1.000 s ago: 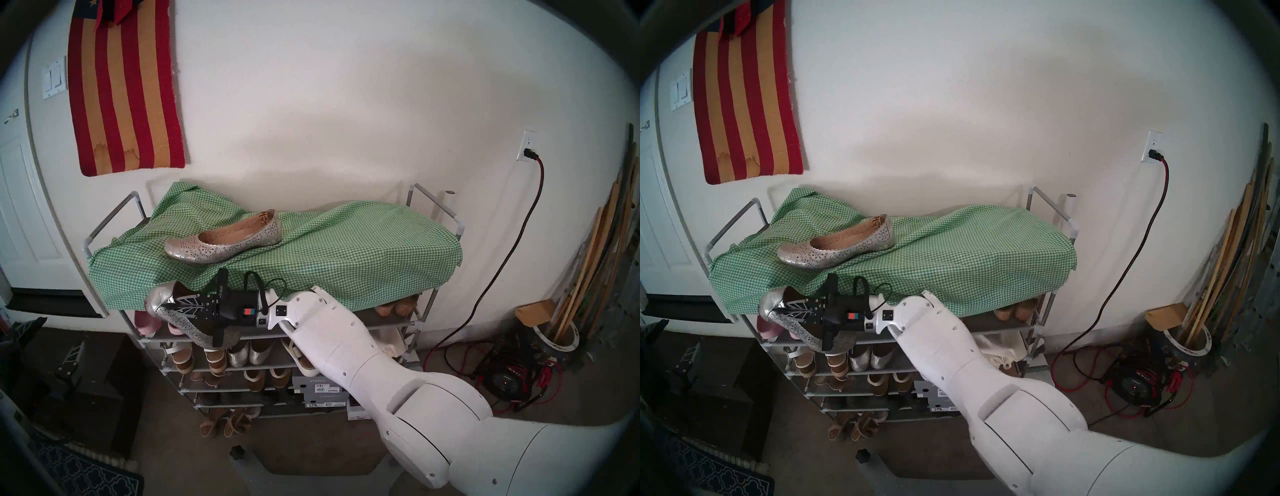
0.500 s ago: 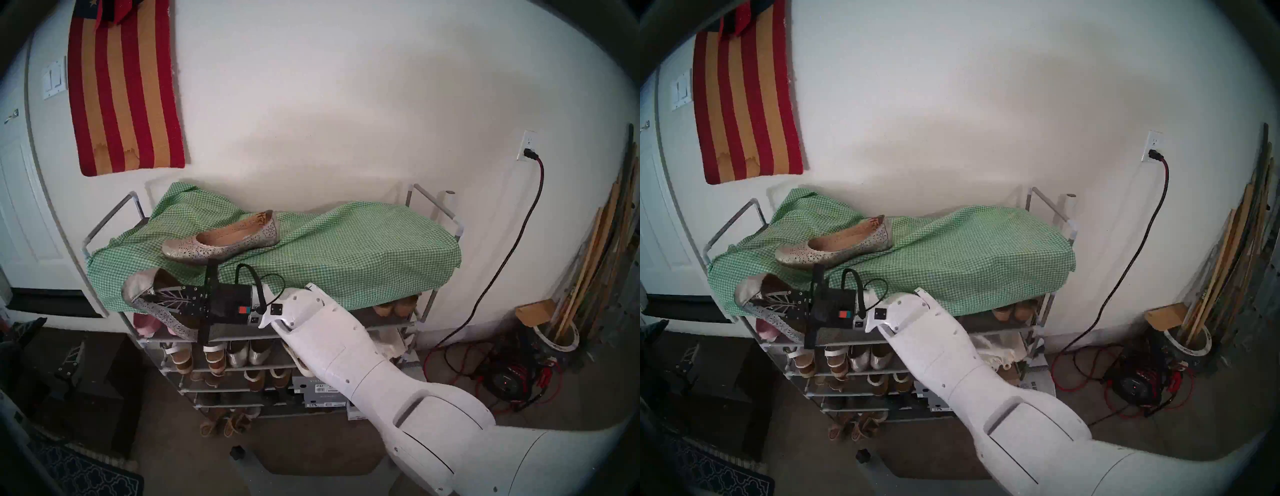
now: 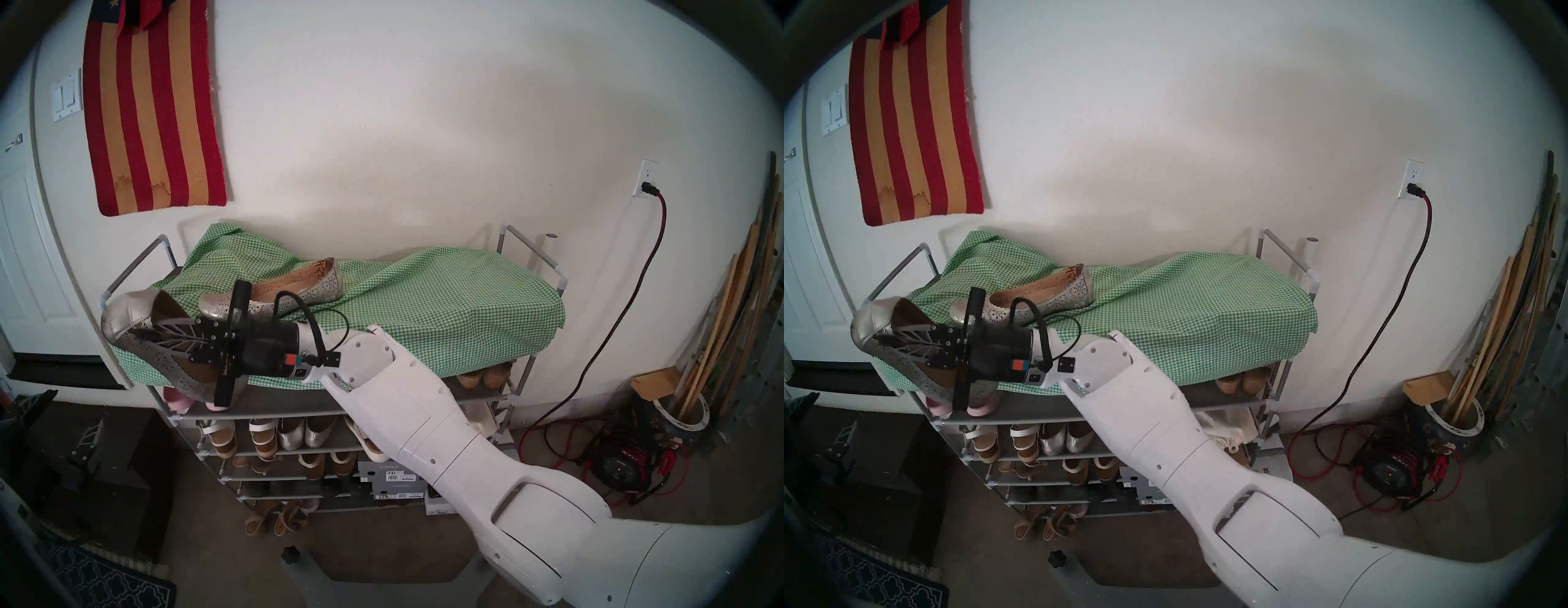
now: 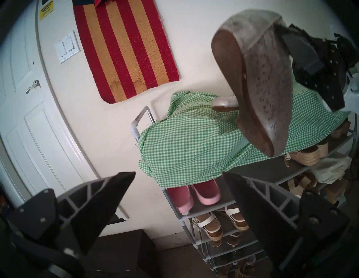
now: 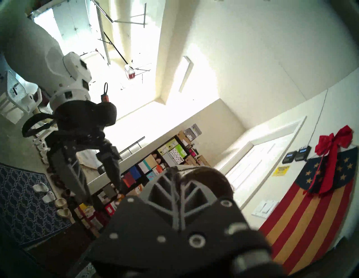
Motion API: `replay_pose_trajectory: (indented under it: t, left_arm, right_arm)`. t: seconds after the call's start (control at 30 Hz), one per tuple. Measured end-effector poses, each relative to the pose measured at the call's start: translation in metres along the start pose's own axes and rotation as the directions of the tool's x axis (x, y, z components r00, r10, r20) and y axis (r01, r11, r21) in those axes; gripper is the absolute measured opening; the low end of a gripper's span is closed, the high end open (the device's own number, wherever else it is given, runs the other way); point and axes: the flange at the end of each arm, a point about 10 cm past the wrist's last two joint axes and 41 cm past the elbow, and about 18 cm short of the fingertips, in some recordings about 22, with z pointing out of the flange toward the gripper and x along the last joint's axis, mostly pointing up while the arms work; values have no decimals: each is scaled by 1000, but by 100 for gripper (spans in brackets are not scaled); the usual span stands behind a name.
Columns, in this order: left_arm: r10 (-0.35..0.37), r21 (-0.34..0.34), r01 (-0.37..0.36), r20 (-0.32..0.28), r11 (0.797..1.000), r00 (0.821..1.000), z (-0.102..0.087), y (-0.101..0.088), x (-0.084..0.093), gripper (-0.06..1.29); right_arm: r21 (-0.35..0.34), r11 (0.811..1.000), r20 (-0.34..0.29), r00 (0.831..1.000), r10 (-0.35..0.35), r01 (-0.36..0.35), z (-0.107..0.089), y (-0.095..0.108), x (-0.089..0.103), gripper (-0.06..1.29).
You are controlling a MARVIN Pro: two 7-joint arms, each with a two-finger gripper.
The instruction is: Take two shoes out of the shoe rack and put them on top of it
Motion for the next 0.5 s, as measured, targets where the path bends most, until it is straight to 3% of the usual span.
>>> replay_pose_trajectory:
  t: [0.3,0.5]
  left_arm:
    - [-2,1,2,0,1000,1000,0,0,0,127]
    - [-4,2,4,0,1000,1000,0,1,-1,127]
  right_arm:
    - [9,995,13,995,-98,98,-21,68,34,-3]
    - [5,994,77,991,-113,113,-54,108,56,-3]
